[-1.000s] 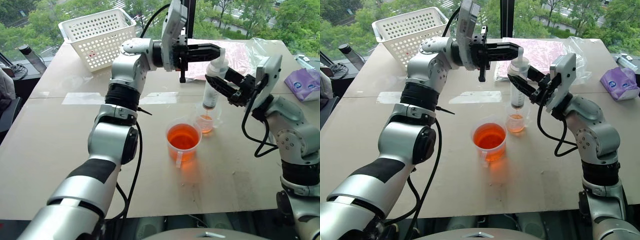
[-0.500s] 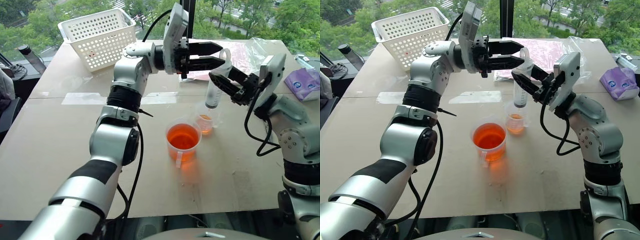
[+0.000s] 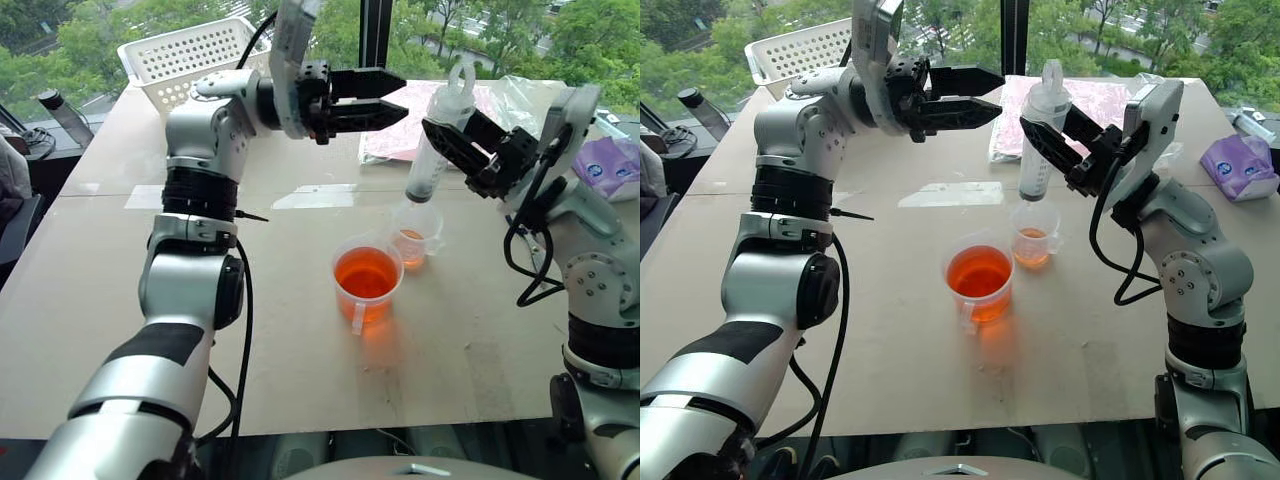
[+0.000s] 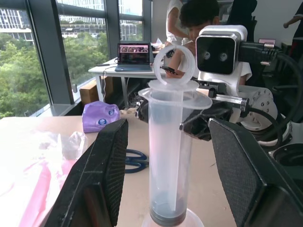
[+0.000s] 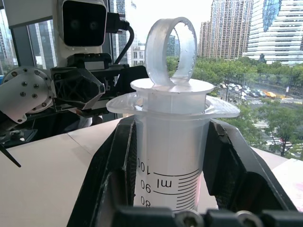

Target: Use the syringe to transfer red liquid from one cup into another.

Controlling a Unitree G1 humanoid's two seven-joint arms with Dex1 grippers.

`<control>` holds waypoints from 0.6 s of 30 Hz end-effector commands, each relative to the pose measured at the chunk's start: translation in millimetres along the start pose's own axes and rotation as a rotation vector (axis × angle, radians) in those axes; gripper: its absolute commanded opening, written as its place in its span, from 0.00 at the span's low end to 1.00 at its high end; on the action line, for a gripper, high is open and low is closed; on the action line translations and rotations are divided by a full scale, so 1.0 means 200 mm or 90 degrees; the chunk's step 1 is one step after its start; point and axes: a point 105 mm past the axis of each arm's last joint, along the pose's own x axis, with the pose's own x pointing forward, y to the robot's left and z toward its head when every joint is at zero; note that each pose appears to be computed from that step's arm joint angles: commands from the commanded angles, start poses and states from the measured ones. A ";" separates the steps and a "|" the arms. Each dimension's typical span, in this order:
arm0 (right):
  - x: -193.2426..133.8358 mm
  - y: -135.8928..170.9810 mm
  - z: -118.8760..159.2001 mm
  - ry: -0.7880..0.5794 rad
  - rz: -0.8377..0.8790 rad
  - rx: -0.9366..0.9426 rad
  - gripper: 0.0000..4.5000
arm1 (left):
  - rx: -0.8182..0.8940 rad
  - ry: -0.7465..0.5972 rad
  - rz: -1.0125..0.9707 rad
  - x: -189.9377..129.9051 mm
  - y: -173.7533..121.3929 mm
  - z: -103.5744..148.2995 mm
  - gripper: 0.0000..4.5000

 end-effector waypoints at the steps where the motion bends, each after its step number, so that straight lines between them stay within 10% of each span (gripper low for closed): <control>1: 0.03 0.02 0.14 -0.054 0.015 -0.016 0.33 | 0.018 0.027 -0.003 0.04 -0.03 -0.04 0.60; 18: 0.07 0.13 0.13 -0.038 0.061 -0.012 0.33 | -0.006 -0.021 -0.027 0.28 -0.05 -0.08 0.55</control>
